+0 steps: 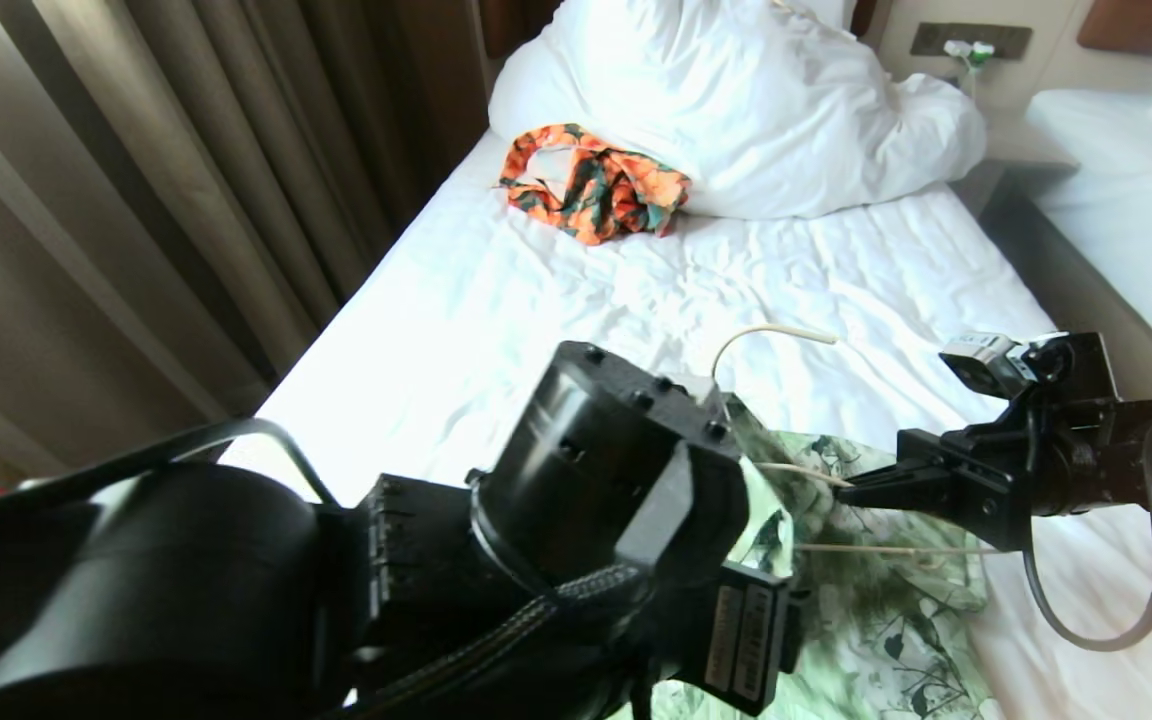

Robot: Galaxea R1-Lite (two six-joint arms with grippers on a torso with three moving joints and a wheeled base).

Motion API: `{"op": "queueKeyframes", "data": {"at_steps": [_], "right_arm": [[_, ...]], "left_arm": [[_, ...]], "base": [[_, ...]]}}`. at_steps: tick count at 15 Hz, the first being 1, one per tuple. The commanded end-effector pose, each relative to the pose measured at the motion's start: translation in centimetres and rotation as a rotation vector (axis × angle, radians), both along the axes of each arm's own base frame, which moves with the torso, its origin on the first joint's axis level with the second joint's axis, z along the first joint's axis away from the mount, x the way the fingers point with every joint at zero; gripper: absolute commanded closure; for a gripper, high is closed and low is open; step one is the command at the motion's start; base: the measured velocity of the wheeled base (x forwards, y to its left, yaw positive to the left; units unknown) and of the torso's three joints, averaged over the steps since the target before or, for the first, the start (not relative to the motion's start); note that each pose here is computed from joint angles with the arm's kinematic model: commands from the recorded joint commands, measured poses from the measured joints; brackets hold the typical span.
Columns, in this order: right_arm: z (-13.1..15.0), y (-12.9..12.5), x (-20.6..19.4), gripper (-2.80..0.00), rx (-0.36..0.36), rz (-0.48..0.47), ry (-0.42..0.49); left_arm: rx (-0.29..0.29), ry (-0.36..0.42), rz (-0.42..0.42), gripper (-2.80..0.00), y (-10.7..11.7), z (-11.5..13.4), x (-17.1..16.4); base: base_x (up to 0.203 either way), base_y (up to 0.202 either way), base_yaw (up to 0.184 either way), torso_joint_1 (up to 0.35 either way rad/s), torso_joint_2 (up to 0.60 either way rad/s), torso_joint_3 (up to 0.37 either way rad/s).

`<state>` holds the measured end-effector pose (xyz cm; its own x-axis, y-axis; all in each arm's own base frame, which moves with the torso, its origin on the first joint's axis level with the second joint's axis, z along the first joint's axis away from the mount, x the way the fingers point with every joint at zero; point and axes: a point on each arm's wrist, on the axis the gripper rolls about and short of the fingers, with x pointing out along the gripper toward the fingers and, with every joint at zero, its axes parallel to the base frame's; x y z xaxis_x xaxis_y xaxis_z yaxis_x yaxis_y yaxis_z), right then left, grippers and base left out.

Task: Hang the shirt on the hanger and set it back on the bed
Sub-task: Hook one side of the shirt onto the hanger, then hook the other side of the shirt onto the hanger

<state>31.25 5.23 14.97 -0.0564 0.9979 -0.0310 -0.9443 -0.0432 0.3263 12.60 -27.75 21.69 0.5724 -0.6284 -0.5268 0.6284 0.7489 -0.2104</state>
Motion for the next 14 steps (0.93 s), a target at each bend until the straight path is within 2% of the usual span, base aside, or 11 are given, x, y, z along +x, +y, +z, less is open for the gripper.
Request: {"op": "queueKeyframes", "data": {"at_steps": [1, 6, 10, 12, 14], "right_arm": [[-0.2, 0.7, 0.0, 0.0, 0.005, 0.027, 0.004], [-0.5, 0.7, -0.2, 0.0, 0.004, 0.028, 0.017], [-0.3, 1.7, -0.4, 0.0, 0.004, 0.061, 0.008], [0.6, 2.1, -0.7, 0.0, 0.008, 0.076, -0.023], [0.7, 2.9, -0.9, 0.0, 0.009, 0.101, -0.027]], "left_arm": [[-0.044, -0.018, 0.005, 0.0, 2.7, 1.4, -1.1], [-0.044, -0.02, 0.025, 0.0, 6.7, 1.2, -2.3], [-0.029, -0.049, 0.114, 0.0, 10.3, 1.0, -1.6], [-0.036, -0.075, 0.138, 0.0, 12.1, 1.1, -1.8], [-0.017, -0.089, 0.161, 0.0, 13.2, 0.8, -1.7]], "base": [[0.0, 0.0, 0.0, 0.0, 0.0, 0.0], [0.0, 0.0, 0.0, 0.0, 0.0, 0.0], [0.0, 0.0, 0.0, 0.0, 0.0, 0.0], [0.0, 0.0, 0.0, 0.0, 0.0, 0.0], [0.0, 0.0, 0.0, 0.0, 0.0, 0.0]]}}
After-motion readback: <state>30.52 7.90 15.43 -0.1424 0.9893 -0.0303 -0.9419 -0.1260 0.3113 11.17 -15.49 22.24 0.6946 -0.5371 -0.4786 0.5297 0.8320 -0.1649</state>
